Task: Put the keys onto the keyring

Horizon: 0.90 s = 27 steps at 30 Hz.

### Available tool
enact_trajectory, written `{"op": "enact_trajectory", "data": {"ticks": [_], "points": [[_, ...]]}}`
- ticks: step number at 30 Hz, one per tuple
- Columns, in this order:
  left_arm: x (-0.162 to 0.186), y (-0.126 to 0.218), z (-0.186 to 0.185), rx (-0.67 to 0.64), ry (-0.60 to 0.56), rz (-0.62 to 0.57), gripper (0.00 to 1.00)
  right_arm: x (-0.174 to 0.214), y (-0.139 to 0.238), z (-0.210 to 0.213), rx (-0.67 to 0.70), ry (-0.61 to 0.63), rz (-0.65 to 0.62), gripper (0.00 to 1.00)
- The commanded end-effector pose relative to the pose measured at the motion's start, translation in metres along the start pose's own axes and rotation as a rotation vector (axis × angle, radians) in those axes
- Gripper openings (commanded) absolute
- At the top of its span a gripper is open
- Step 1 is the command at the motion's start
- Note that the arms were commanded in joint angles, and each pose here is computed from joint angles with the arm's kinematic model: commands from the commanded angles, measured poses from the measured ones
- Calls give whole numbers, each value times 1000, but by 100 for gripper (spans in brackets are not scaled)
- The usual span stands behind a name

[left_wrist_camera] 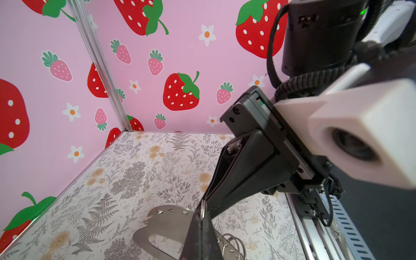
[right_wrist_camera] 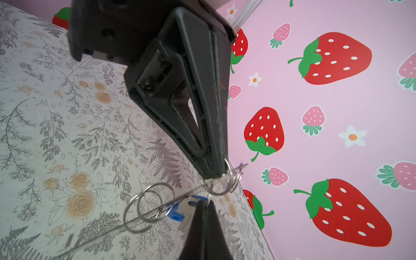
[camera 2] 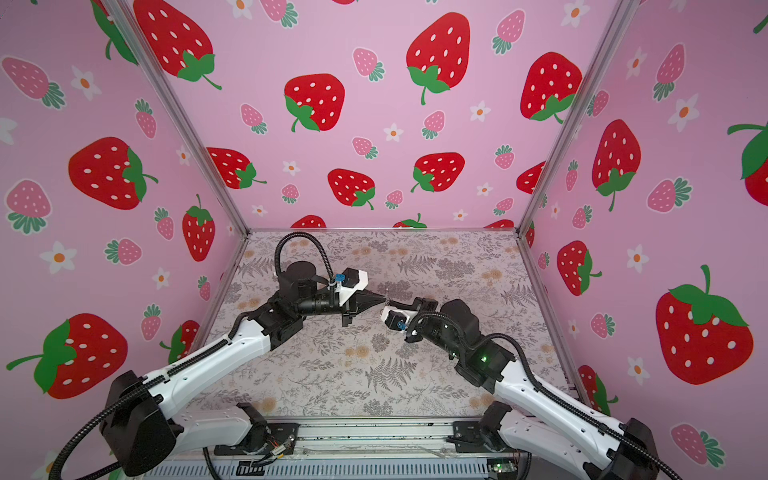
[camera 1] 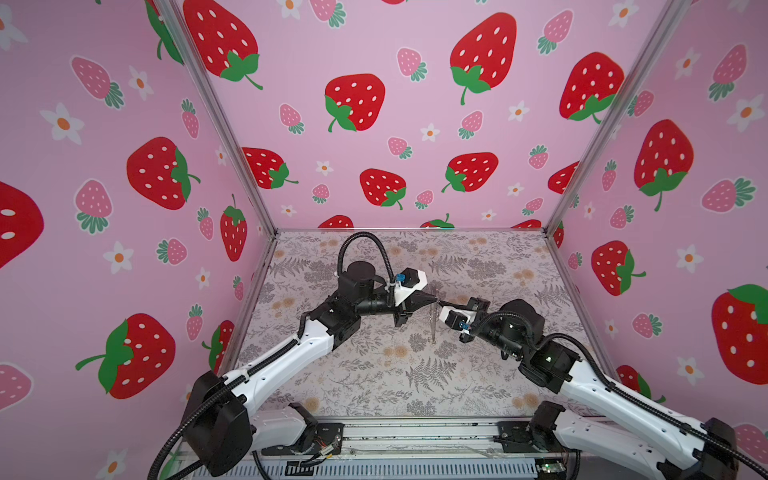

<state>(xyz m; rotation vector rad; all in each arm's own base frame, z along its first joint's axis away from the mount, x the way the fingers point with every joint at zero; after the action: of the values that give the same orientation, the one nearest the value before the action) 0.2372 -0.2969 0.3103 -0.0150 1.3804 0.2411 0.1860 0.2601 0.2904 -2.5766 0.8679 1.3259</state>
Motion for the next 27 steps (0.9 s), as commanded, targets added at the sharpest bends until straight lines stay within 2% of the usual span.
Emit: {"op": "enact_trajectory", "data": {"ticks": [1,6,9,16,27], "points": [[-25,-2,13,-81,-52,-116,0,-13,-1,3,-37,-43,-52,2],[-20,1,8,-44,-60,-92,0,-17,9,-11,19,-112,-50,21],[-19,5,6,-10,-66,-89,0,-22,22,-15,16,-171,-91,27],[-24,11,-6,69,-92,-102,0,-30,38,-14,-148,-371,-211,26],[-26,14,-17,134,-119,-105,0,-40,30,-16,-303,-459,-268,21]]}}
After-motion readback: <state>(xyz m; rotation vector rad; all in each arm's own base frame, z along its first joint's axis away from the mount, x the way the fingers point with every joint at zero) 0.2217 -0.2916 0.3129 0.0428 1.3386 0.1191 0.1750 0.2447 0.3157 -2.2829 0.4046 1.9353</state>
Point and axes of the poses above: each gripper's point midway between its finger pads, its own y axis back along the fingers, its own z axis along the line the jaws close on, x = y × z, the point moved 3 cm from there along y, back along the fingers, and after that the axes turned 4 degrees about -y, right-handed, at the moved point
